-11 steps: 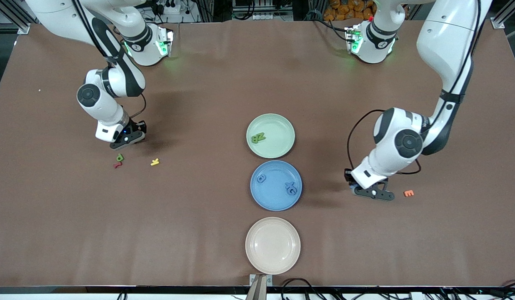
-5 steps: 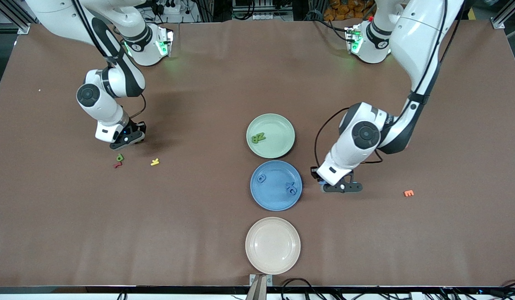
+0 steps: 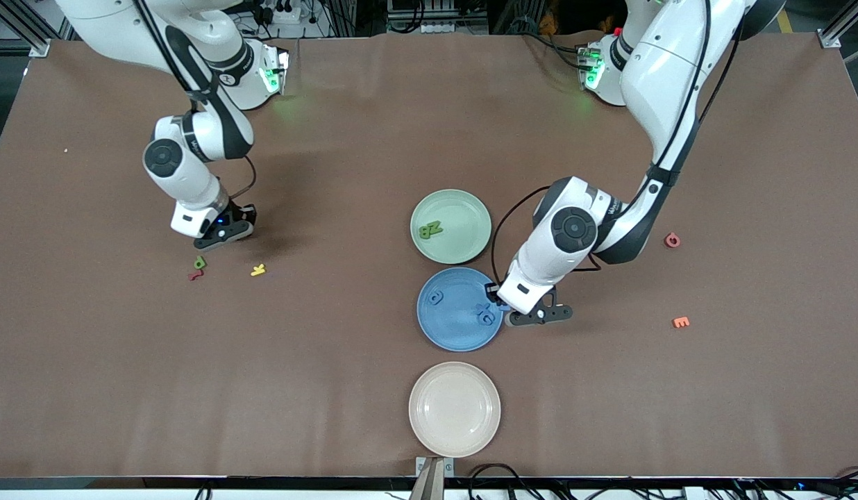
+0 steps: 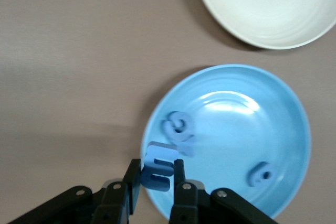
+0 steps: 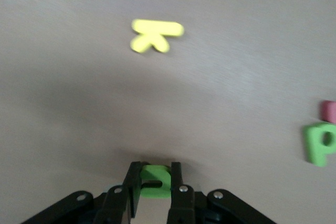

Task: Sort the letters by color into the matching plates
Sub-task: 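Drop the blue E on the blue plate while the right gripper lifts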

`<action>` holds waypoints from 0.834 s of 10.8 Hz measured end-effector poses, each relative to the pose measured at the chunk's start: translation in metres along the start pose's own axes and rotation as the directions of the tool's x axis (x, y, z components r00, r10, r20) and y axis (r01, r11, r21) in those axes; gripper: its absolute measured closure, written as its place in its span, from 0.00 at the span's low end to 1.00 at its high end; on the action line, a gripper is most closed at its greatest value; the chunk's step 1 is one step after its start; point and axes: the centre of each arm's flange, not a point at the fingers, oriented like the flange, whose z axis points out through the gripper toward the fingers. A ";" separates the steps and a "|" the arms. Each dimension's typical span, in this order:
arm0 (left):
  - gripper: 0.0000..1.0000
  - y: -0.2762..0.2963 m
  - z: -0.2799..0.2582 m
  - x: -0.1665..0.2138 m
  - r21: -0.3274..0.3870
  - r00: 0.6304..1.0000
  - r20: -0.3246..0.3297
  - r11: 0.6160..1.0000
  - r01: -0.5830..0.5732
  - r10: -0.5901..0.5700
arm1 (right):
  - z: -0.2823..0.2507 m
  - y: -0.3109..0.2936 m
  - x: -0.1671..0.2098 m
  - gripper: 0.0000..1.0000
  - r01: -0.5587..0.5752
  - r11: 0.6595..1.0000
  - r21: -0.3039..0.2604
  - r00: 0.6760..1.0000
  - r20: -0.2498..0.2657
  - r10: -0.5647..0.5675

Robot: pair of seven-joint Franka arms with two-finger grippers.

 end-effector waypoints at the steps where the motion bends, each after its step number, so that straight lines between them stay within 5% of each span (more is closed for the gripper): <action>1: 0.71 0.015 -0.003 -0.003 -0.023 1.000 -0.007 1.000 0.021 -0.021 | -0.001 -0.023 0.008 0.74 -0.032 0.999 0.007 0.999 -0.004 0.032; 7: 0.71 0.085 0.006 -0.040 -0.098 0.999 -0.030 0.995 0.030 -0.033 | -0.028 -0.145 0.054 0.74 -0.217 0.975 0.039 0.976 -0.021 0.218; 9: 0.56 0.082 0.007 -0.037 -0.093 0.999 -0.034 0.995 0.032 -0.035 | -0.035 -0.174 0.063 0.74 -0.262 0.964 0.048 0.964 -0.034 0.264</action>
